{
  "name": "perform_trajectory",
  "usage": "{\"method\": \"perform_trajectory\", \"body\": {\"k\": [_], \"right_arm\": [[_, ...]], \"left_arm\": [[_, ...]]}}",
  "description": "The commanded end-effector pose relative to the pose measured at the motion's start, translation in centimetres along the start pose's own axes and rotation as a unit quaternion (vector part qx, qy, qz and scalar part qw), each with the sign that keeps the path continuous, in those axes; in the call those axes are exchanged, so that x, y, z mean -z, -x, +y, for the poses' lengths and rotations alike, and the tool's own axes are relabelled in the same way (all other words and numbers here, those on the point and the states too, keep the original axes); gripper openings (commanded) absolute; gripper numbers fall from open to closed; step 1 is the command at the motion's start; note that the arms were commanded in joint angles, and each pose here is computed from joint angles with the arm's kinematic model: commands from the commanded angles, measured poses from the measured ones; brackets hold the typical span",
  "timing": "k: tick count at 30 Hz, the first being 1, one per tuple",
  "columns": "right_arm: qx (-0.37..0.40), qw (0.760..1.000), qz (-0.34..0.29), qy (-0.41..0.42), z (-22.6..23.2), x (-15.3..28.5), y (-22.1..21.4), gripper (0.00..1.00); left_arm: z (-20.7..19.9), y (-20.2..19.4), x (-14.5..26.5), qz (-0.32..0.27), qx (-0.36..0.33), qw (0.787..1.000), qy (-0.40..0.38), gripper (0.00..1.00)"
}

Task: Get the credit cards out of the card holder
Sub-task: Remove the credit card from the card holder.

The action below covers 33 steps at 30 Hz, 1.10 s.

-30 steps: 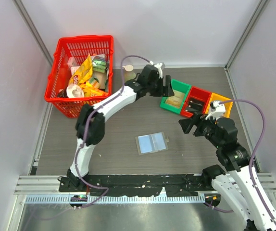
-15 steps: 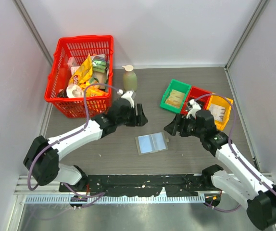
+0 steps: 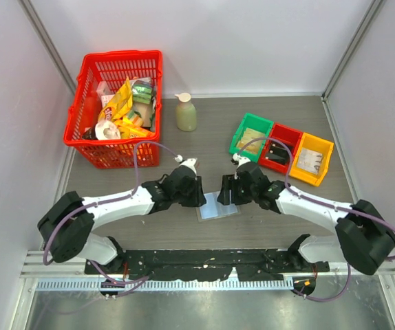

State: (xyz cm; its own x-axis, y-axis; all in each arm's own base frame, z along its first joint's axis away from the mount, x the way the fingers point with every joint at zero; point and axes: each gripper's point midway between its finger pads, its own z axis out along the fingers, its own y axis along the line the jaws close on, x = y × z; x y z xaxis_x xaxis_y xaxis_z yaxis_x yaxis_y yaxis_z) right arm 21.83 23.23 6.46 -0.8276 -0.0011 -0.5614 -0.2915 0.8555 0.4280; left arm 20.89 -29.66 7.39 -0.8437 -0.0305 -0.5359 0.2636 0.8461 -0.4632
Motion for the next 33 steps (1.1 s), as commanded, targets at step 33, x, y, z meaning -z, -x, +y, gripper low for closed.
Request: {"method": "perform_trajectory", "body": {"k": [33], "right_arm": [[0.016, 0.99, -0.009, 0.139, 7.6, 1.3, 2.8, 0.31]], "left_arm": [[0.9, -4.0, -3.8, 0.05, 0.028, 0.998, 0.021, 0.06]]}}
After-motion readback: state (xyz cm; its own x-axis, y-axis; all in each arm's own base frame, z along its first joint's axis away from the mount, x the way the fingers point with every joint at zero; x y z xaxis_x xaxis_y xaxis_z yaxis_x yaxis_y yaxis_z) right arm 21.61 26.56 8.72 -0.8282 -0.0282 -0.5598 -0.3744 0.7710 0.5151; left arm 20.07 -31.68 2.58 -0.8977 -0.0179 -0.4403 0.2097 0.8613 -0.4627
